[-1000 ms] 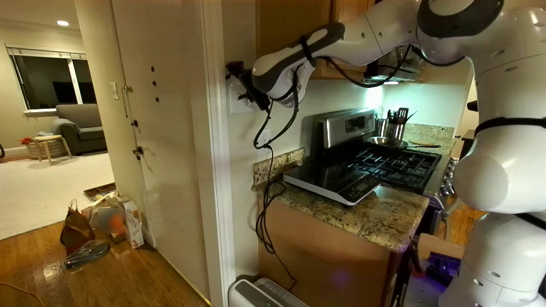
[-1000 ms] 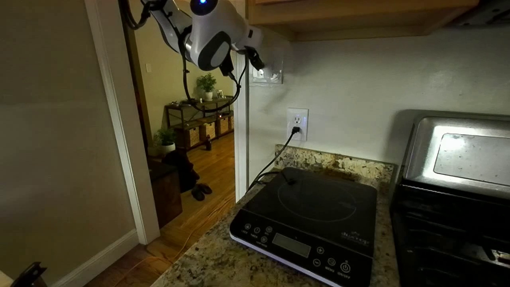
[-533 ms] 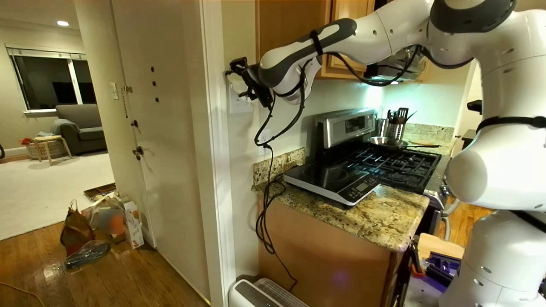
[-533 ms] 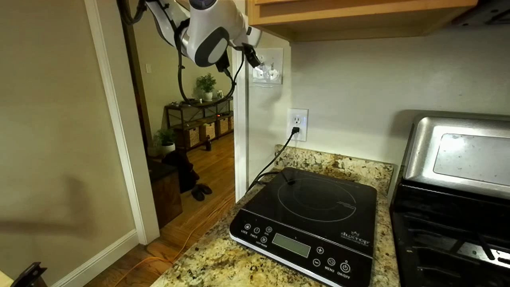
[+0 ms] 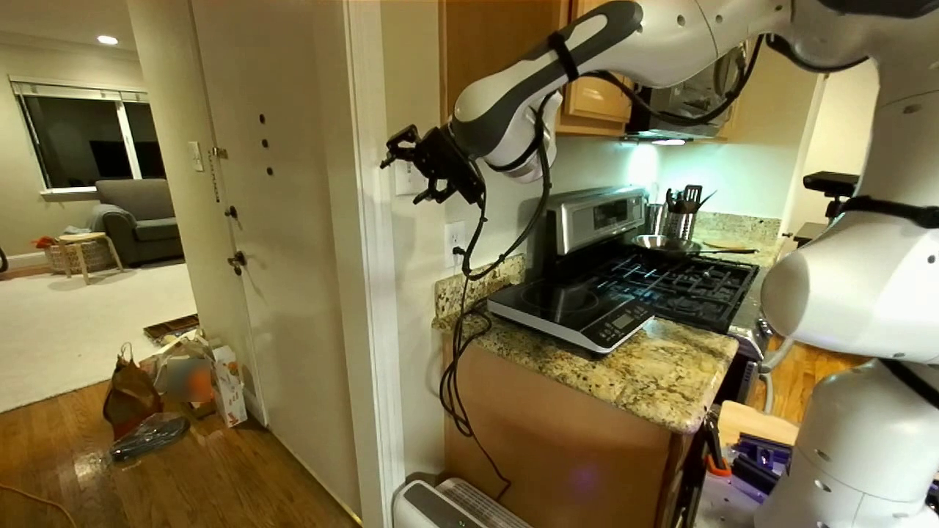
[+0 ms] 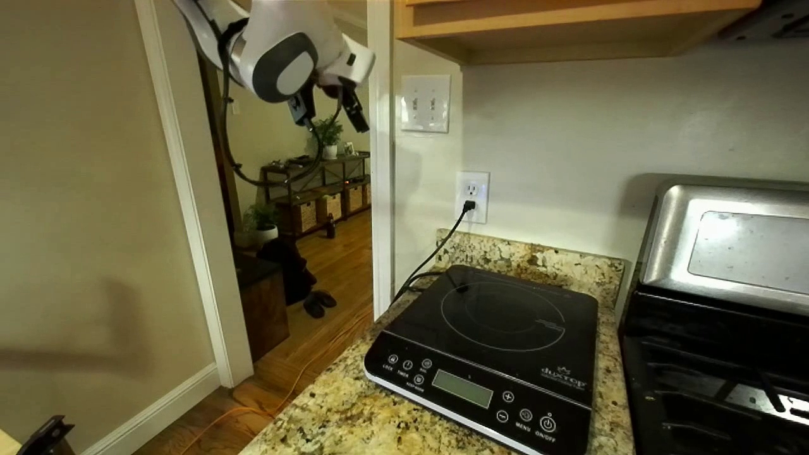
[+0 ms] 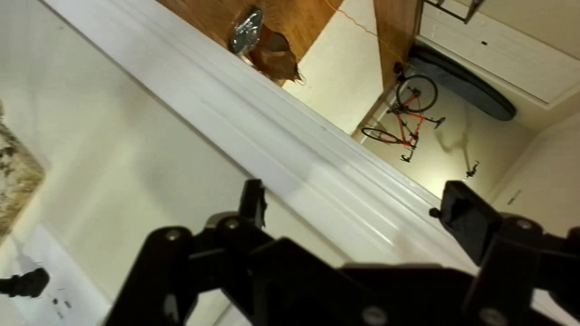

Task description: Turn on the left light switch

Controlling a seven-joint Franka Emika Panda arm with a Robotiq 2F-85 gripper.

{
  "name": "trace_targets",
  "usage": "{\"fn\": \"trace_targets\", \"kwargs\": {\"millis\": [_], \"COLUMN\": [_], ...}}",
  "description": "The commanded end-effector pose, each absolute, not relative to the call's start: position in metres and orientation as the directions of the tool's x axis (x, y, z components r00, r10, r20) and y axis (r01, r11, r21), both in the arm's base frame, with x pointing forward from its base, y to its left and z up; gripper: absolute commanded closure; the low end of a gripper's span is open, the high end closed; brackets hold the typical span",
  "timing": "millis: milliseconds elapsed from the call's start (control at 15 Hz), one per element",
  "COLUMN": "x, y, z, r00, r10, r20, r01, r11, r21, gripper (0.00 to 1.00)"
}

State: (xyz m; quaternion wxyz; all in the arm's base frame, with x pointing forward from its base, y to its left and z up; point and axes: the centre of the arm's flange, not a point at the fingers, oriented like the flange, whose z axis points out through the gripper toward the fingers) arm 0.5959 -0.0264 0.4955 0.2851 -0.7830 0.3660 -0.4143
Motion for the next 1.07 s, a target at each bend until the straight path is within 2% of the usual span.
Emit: {"fn": "trace_targets", "kwargs": {"millis": [0,600,733,800,1000], "x": [0.548,0.516,0.507,0.539,0.537], "y": [-0.011,0.032,0.034,0.034,0.037], "z": [0.495,0.446,0.438,0.434,0.435], "r00": [0.428,0.65,0.659,0.666,0.677], "r10": [-0.771,-0.702,-0.706,-0.691,-0.677], "r20": [0.471,0.291,0.262,0.281,0.288], "r01": [-0.461,-0.633,-0.65,-0.616,-0.608], "r11": [-0.634,-0.712,-0.709,-0.722,-0.735], "r21": [-0.62,-0.303,-0.275,-0.315,-0.298], "gripper": [0.0,0.0,0.0,0.0,0.0]}}
